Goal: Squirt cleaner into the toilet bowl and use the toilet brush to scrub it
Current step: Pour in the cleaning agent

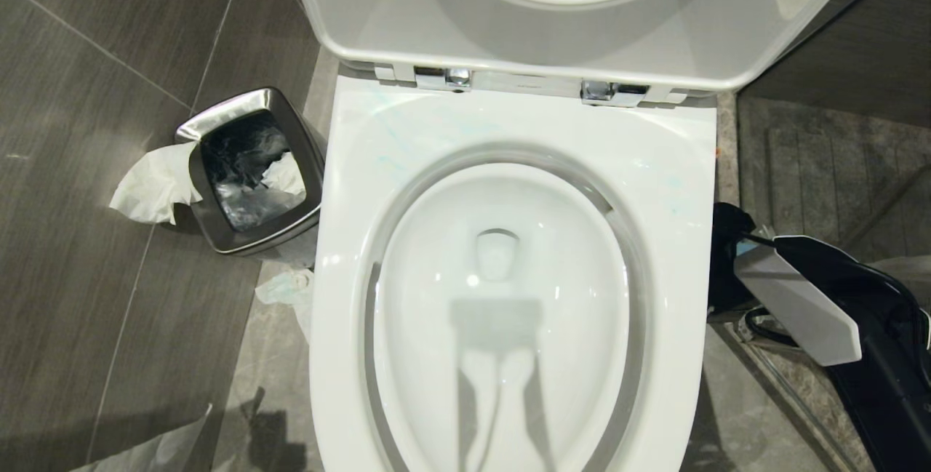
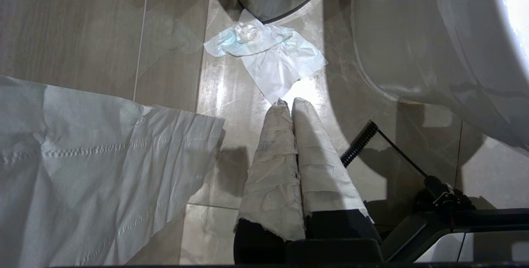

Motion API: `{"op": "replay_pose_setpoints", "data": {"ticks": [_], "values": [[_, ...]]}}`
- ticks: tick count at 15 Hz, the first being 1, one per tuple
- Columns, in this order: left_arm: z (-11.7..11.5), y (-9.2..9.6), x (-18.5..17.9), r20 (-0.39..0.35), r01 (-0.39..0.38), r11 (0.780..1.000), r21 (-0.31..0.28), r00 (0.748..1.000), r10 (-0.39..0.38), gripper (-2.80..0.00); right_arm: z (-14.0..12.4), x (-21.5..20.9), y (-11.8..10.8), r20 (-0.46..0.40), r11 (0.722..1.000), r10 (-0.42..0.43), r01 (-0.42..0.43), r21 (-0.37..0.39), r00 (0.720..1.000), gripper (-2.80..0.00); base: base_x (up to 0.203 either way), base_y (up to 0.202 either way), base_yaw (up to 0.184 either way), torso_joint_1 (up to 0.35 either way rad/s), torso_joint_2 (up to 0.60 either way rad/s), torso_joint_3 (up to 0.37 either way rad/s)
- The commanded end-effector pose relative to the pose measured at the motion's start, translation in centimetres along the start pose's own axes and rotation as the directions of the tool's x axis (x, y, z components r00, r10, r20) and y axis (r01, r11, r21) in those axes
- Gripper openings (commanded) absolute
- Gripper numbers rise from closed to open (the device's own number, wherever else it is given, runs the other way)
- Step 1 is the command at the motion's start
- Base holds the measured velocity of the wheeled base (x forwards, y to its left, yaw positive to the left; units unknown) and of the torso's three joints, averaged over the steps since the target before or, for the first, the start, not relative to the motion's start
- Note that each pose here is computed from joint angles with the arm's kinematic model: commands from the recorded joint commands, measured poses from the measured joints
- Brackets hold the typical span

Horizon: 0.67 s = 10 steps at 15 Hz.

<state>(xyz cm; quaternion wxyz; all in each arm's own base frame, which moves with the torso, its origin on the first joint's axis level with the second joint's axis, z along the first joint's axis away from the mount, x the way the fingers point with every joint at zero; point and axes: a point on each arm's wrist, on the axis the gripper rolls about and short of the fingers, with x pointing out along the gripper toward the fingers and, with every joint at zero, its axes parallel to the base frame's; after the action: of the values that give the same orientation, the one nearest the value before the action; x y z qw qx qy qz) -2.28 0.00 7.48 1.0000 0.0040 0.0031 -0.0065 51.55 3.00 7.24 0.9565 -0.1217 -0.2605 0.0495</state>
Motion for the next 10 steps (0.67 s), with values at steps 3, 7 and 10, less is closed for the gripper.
{"op": "replay_pose_setpoints", "data": {"ticks": [3,7,10], "values": [[-0.04,0.00,0.02,-0.004,0.000,1.000,0.000,1.000,0.000,-2.80,-0.25,0.12,0.07,0.018,1.000,-0.003,0.003,-0.003,1.000,0.00,0.000,0.000,0.000,0.000,0.00,0.000],[-0.04,0.00,0.01,-0.001,0.001,1.000,0.000,1.000,-0.001,-2.80,-0.41,0.37,0.09,0.035,1.000,-0.007,0.007,-0.005,0.999,0.00,0.000,0.000,0.000,0.000,0.00,0.000],[-0.04,0.00,0.01,-0.001,0.001,1.000,0.000,1.000,-0.001,-2.80,-0.37,0.75,-0.09,0.060,1.000,-0.015,0.015,-0.009,0.998,-2.80,0.000,0.000,0.000,0.000,0.00,0.000]]}}
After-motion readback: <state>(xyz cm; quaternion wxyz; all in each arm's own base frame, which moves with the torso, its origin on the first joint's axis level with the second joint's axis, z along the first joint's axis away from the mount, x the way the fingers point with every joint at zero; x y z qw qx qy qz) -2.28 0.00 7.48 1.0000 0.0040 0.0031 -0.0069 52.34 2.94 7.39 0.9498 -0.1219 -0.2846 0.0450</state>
